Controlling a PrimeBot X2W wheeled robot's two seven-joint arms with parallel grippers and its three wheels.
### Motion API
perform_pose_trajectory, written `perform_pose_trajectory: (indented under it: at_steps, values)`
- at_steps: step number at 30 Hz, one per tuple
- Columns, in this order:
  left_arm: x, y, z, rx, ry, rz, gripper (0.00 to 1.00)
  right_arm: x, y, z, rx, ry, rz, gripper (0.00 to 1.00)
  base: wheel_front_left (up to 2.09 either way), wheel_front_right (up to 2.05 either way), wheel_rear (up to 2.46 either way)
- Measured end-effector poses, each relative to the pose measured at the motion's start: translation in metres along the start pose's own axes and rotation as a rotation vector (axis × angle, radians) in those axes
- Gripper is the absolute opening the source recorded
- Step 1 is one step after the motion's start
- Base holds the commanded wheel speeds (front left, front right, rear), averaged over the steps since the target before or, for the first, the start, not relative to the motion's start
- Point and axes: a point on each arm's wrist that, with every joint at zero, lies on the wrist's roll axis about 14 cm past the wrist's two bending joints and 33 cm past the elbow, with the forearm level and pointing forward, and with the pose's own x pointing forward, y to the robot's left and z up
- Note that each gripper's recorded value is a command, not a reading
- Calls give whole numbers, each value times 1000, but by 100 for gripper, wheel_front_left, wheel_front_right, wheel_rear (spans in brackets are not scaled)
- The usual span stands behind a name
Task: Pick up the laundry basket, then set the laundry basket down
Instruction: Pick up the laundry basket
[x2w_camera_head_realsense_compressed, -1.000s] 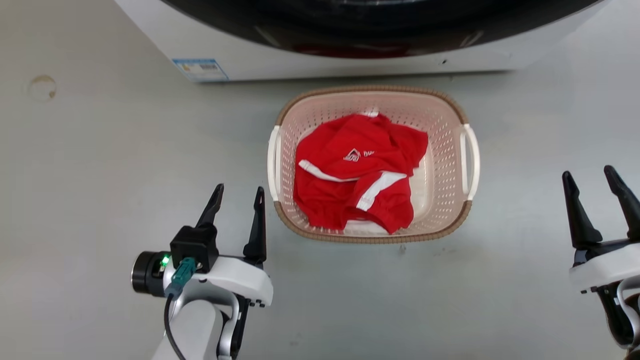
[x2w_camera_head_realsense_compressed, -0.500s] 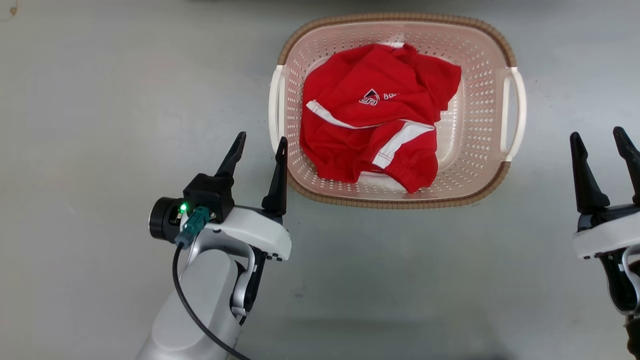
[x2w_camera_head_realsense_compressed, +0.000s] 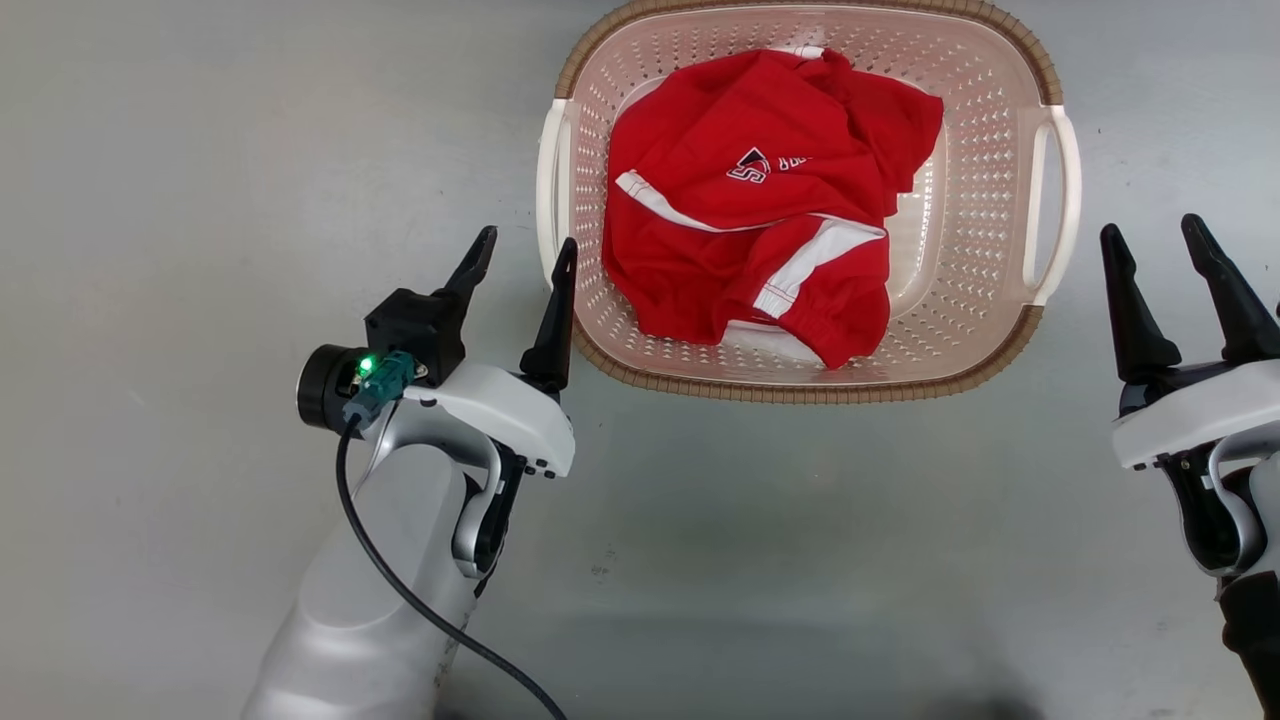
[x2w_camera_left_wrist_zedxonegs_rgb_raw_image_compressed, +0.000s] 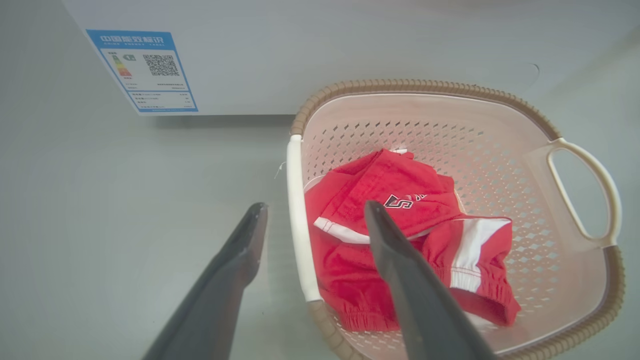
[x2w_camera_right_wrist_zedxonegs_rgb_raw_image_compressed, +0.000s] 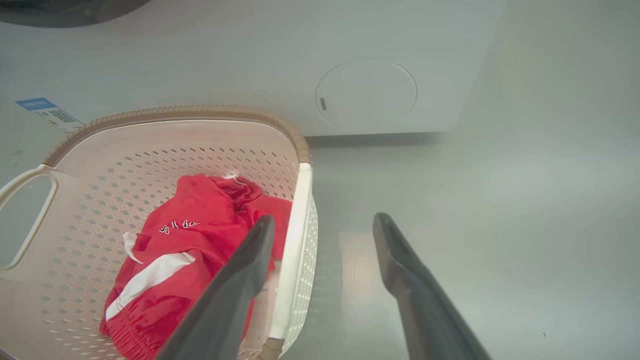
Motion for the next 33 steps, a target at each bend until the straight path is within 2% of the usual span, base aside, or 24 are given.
perform_pose_trajectory:
  at_steps: [12, 33]
  values:
    - [8, 15, -17, -9, 60, 10, 100, 9, 4, -22, 30, 59, 14, 100, 0, 0, 0]
    - [5, 12, -18, -9, 74, 1, 100, 13, 14, -20, 38, 60, 44, 100, 0, 0, 0]
